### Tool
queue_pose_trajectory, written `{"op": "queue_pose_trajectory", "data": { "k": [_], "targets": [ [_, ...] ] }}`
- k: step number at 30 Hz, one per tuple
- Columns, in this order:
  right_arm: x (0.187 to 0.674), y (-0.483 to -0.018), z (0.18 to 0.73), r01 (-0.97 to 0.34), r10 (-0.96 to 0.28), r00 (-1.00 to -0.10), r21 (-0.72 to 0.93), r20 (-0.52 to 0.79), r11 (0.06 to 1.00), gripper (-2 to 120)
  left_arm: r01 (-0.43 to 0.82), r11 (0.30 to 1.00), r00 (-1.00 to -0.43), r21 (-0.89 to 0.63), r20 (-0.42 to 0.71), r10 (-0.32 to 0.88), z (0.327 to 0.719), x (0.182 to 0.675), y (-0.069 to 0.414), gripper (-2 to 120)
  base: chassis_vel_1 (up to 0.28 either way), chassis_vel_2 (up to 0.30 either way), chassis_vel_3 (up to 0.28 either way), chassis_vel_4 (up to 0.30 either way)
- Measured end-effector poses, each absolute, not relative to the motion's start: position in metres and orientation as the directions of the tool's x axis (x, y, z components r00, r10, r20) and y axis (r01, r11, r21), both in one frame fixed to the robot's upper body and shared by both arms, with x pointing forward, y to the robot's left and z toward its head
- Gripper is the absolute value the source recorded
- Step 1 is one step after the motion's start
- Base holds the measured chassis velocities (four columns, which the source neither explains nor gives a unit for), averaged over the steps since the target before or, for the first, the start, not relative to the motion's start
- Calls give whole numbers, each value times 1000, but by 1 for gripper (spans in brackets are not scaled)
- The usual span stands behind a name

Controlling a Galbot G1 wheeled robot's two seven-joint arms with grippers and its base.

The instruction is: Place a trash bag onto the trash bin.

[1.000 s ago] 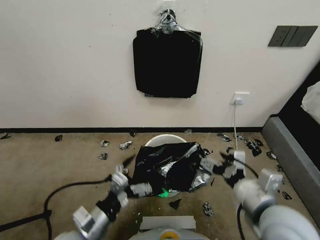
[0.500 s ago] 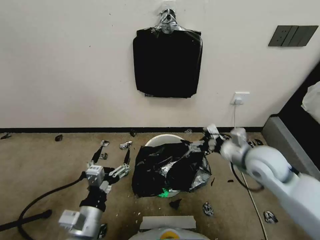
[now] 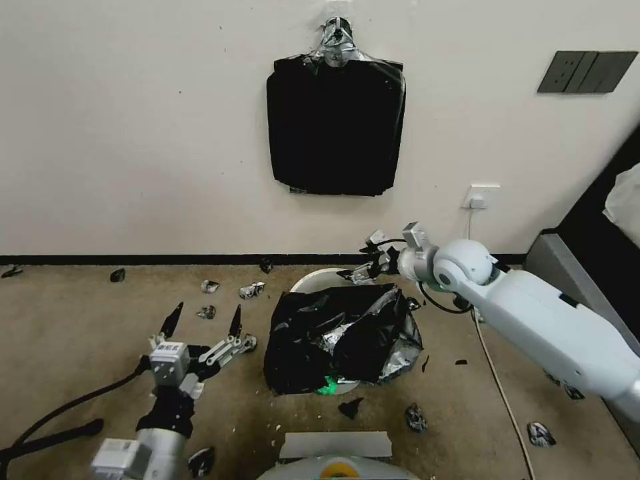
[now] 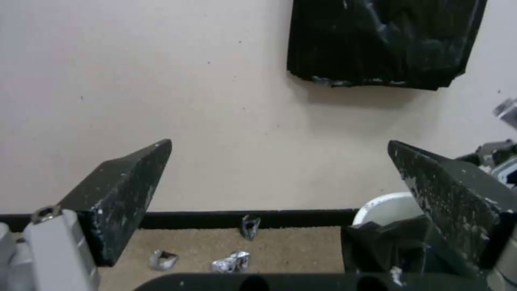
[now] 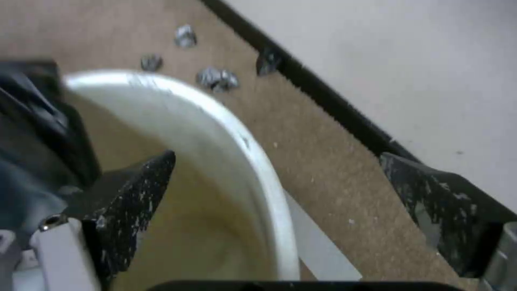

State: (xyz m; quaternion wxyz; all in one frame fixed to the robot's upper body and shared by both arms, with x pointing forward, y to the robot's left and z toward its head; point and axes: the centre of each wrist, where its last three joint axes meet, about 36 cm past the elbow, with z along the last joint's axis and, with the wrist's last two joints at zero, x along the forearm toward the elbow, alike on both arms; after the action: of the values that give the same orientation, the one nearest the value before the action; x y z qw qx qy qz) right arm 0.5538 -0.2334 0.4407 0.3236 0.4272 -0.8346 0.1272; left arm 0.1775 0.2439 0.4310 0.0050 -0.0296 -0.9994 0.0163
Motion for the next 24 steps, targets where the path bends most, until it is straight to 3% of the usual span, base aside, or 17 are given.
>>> {"op": "queue_pose_trajectory", "data": {
  "k": [10, 13, 24],
  "targets": [
    [569, -226, 421, -830, -638, -364, 76, 678, 553, 96, 54, 998, -999, -41, 4, 54, 433, 180, 248, 100, 0, 0, 0, 0],
    [569, -222, 416, -840, -650, -342, 88, 678, 535, 78, 50, 998, -999, -49, 8, 51, 433, 179, 248, 100, 0, 0, 0, 0],
    [570, -218, 406, -847, -654, -332, 91, 680, 524, 41, 44, 997, -999, -68, 7, 44, 435, 179, 248, 100, 0, 0, 0, 0]
  ]
}}
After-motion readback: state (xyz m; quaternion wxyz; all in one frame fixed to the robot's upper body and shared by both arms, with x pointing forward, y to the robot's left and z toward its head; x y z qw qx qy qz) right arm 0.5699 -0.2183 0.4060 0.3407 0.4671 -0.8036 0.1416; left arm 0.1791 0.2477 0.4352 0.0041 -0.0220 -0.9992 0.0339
